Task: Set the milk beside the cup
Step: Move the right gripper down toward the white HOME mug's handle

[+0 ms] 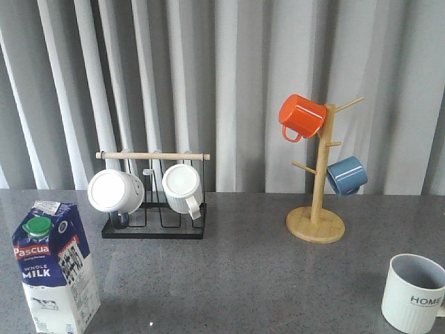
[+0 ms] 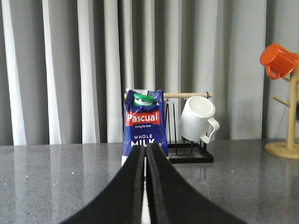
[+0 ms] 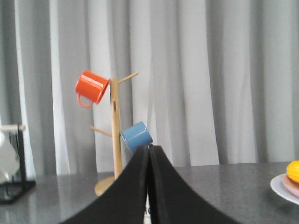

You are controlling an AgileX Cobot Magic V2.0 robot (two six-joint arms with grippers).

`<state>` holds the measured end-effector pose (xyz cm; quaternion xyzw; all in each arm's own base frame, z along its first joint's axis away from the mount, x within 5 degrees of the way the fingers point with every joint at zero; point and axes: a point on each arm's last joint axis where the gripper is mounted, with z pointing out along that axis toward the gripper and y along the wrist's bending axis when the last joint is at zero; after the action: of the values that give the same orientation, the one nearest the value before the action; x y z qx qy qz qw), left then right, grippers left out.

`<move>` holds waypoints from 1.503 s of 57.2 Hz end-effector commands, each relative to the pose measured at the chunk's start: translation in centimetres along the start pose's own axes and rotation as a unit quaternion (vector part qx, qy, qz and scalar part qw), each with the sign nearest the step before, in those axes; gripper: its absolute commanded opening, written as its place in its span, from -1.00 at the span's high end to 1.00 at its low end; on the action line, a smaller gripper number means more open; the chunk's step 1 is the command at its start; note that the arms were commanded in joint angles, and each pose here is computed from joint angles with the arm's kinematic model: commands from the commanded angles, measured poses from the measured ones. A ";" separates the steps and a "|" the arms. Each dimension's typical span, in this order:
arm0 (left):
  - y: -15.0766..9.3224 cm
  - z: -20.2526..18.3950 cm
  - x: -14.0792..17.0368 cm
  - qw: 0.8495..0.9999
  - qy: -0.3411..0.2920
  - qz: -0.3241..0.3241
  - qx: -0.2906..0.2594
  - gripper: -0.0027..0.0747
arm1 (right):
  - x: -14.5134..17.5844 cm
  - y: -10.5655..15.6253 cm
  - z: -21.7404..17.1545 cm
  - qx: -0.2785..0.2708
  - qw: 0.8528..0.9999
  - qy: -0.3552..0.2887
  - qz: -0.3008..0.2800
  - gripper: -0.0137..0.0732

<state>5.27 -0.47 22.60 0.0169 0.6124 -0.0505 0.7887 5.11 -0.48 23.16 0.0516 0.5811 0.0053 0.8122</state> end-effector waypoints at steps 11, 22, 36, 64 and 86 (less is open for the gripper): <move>-0.2 4.2 -5.2 0.999 0.002 0.033 0.001 0.95 | -6.8 0.2 6.2 0.030 0.995 0.040 -0.084 0.70; -0.1 11.7 -6.3 0.990 0.118 -0.071 -0.022 0.95 | -7.2 0.0 11.9 0.054 0.992 0.115 -0.027 0.70; -0.1 16.6 -6.4 0.977 0.161 -0.136 -0.043 0.95 | -6.3 -0.4 13.4 0.074 0.988 0.130 -0.036 0.70; 0.0 17.1 -6.5 0.981 0.137 -0.132 -0.047 0.93 | -5.3 0.2 13.2 0.033 0.979 0.183 -0.083 0.50; 0.1 17.4 -6.4 0.982 0.129 -0.126 -0.049 0.15 | -5.5 -0.2 13.5 0.044 0.977 0.168 -0.127 -0.48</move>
<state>20.23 -1.55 31.30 -0.0916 0.7446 -0.1145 0.6512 15.85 -1.54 30.96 -0.0001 0.7440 -0.0821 0.6632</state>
